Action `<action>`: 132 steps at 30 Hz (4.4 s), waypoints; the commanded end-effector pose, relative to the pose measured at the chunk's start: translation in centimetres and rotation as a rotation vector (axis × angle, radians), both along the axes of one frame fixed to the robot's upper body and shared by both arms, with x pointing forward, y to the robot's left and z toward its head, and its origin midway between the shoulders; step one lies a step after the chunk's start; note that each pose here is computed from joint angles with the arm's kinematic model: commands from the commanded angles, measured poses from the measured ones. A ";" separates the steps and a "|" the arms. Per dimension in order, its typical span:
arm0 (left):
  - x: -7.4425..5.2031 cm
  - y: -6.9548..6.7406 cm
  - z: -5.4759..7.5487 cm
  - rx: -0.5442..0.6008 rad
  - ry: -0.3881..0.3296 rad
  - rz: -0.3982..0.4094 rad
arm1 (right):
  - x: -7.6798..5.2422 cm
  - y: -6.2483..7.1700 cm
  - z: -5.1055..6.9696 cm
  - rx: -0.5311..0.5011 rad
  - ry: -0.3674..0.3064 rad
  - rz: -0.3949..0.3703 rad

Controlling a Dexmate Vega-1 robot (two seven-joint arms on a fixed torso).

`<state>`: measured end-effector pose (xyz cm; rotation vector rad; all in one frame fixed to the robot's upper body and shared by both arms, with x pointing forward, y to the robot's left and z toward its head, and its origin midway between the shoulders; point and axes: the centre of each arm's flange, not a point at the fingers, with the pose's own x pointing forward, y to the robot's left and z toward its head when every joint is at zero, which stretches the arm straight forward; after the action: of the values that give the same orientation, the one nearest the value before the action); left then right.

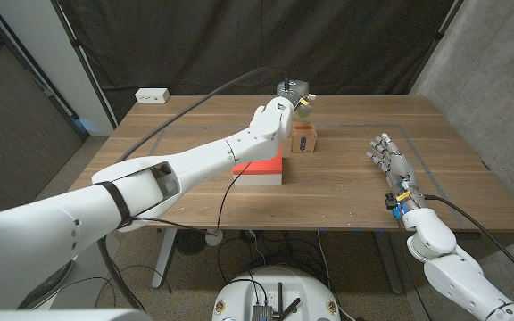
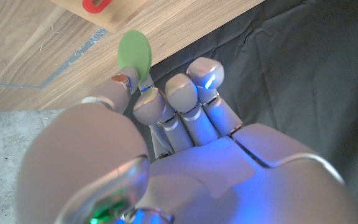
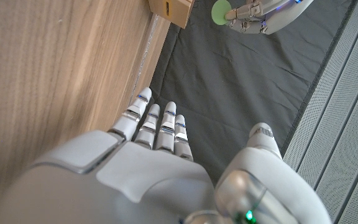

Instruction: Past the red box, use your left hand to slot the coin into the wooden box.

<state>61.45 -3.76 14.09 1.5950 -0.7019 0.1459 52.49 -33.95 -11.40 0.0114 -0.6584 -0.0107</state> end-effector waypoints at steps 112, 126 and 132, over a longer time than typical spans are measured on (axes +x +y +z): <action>4.0 0.8 -3.4 0.155 0.039 -0.099 | 0.9 0.5 -0.7 0.007 0.033 -0.018; 4.5 0.8 -4.4 0.164 0.063 -0.091 | 0.9 0.6 -0.8 0.006 0.030 -0.016; 4.5 0.8 -4.5 0.176 0.059 -0.084 | 0.8 0.7 -0.7 0.001 0.030 -0.016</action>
<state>65.74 -2.96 10.06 1.7096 -0.7615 -0.0203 53.34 -33.38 -12.14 0.0089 -0.6285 -0.0277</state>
